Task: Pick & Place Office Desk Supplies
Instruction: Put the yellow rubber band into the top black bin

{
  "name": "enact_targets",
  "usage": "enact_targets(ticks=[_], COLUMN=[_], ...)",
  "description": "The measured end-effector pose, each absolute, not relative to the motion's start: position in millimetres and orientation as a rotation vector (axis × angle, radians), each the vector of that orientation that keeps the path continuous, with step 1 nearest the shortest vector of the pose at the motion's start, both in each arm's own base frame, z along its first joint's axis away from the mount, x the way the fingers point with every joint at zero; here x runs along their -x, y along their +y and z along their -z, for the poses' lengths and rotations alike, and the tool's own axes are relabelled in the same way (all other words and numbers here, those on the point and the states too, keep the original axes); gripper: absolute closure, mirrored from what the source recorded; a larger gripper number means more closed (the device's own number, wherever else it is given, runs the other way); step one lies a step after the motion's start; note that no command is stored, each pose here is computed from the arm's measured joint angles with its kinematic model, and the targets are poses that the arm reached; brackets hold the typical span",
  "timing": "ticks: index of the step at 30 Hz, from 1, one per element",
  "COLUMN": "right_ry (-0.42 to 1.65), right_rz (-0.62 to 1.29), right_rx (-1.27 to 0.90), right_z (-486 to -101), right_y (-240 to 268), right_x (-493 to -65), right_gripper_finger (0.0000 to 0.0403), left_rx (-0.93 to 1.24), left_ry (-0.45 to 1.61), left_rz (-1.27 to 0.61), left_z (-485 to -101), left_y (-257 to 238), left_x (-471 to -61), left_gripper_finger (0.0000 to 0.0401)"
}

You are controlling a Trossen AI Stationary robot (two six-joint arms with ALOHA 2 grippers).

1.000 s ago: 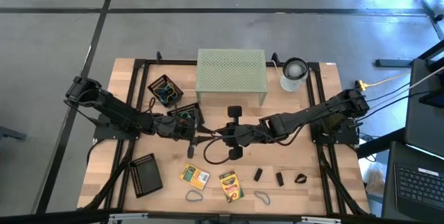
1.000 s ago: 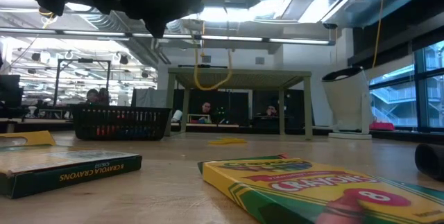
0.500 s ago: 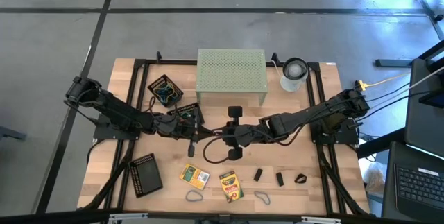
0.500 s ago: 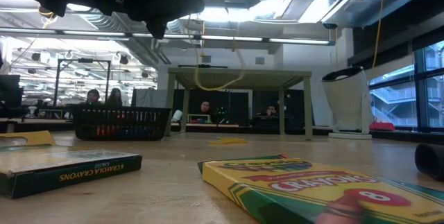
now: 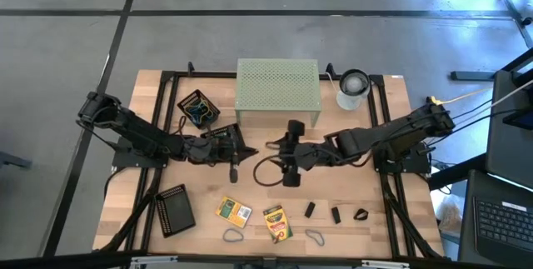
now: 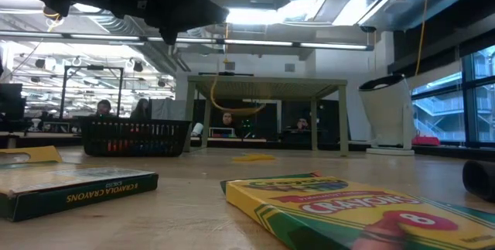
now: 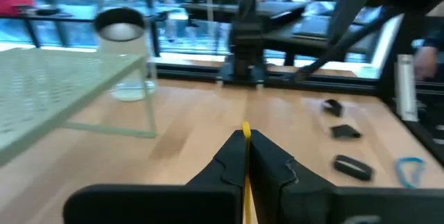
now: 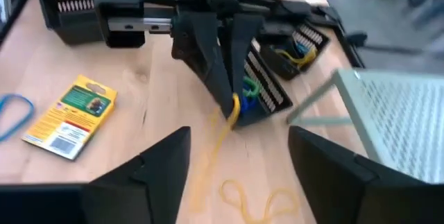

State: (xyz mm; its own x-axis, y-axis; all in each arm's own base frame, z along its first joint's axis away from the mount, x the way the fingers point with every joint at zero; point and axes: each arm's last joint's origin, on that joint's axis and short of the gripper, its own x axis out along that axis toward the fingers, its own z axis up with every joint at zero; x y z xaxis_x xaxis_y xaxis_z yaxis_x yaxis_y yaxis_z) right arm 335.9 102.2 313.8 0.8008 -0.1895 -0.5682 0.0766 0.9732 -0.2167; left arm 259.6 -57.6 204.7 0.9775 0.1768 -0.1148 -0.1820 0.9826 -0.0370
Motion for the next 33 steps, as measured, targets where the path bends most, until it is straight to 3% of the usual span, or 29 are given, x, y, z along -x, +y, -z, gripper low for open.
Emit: enact_targets(ticks=[4,10,23,33], right_ry=[0.653,0.692,0.712,0.712], right_rz=[0.183,0.198,0.164,0.165], right_rx=[0.076,0.036,0.059,0.060], right_z=[-323,-326,-325,-324], right_y=[98,99,110,110], right_x=[-321,-308,-303,-303], right_gripper_finger=[0.0140,0.0144,0.0173,0.0183], left_rx=[0.057,0.017,-0.069,-0.004], left_ry=[0.079,0.051,0.124,0.231], left_rz=[-0.229,-0.358,-1.036,-1.241], left_z=[-214,-233,-257,-230], left_y=[-53,-41,-11,16], left_x=[-256,-242,-180,-165], left_gripper_finger=[0.0398,0.0398,0.0398,0.0398])
